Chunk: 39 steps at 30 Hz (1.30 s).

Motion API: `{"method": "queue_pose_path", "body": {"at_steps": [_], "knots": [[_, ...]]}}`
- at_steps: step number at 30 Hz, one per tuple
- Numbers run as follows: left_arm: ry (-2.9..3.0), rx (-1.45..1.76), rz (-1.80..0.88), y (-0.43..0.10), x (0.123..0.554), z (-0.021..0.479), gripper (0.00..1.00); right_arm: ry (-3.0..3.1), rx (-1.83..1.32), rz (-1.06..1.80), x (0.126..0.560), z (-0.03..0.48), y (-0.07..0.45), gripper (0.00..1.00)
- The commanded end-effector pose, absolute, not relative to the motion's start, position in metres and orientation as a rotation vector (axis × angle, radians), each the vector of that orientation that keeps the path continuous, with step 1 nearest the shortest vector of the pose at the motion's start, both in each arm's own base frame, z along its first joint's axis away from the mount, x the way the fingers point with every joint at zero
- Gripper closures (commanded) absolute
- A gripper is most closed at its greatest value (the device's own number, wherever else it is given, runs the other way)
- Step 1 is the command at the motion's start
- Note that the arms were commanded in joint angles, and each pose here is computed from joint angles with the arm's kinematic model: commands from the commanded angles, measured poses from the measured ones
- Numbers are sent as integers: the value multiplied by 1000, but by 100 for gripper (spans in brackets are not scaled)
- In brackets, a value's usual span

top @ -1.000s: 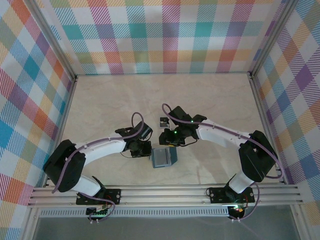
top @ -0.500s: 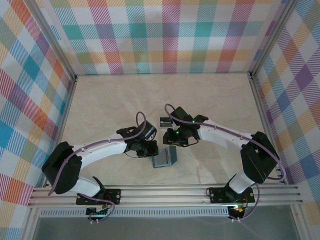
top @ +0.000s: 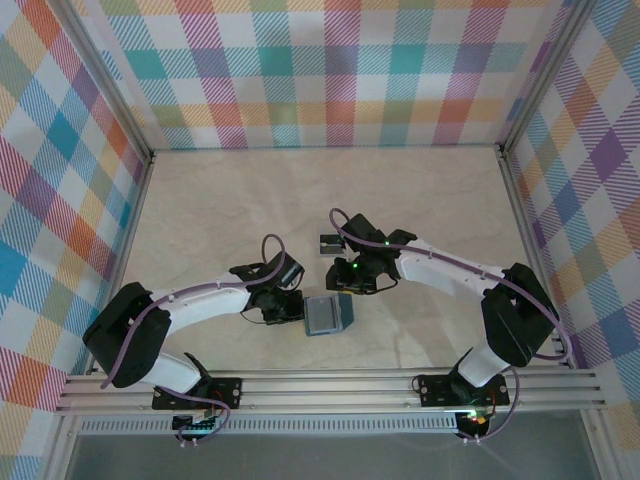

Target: Take the credit cards out of the card holder

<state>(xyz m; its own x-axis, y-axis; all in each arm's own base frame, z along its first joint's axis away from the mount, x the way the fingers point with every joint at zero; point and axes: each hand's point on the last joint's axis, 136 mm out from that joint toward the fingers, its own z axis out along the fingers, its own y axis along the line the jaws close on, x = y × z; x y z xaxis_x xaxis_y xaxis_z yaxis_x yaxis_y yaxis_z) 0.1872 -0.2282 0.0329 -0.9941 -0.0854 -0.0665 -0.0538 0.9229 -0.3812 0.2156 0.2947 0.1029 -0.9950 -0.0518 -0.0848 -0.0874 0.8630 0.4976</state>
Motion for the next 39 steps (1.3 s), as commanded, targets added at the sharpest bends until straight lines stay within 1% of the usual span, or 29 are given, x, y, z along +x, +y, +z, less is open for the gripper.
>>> {"method": "queue_pose_path", "body": {"at_steps": [1,3,7,11,15,18,25,33,36,39], "knots": [[2975,-121,-586,-225,193,33,87,2974,-163,860,207,118,306,66],[2973,-130,-582,-223,194,32,86,2985,-187,871,205,118,312,66],[2961,-151,-583,-220,198,31,82,3008,-229,879,200,116,323,66],[2955,-165,-593,-219,202,27,80,3033,-237,865,197,110,329,67],[2984,-162,-577,-219,199,18,82,3049,-222,846,196,105,331,67],[3008,-166,-560,-216,195,10,85,3063,-222,841,196,101,334,68],[3012,-185,-549,-211,191,2,89,3119,-231,774,191,84,345,76],[3021,-180,-560,-210,187,-6,90,3174,-218,761,184,55,357,82],[3025,-171,-561,-210,186,-7,90,3192,-210,761,182,45,357,82],[3027,-151,-554,-209,185,-6,90,3216,-196,659,180,35,344,80]]}}
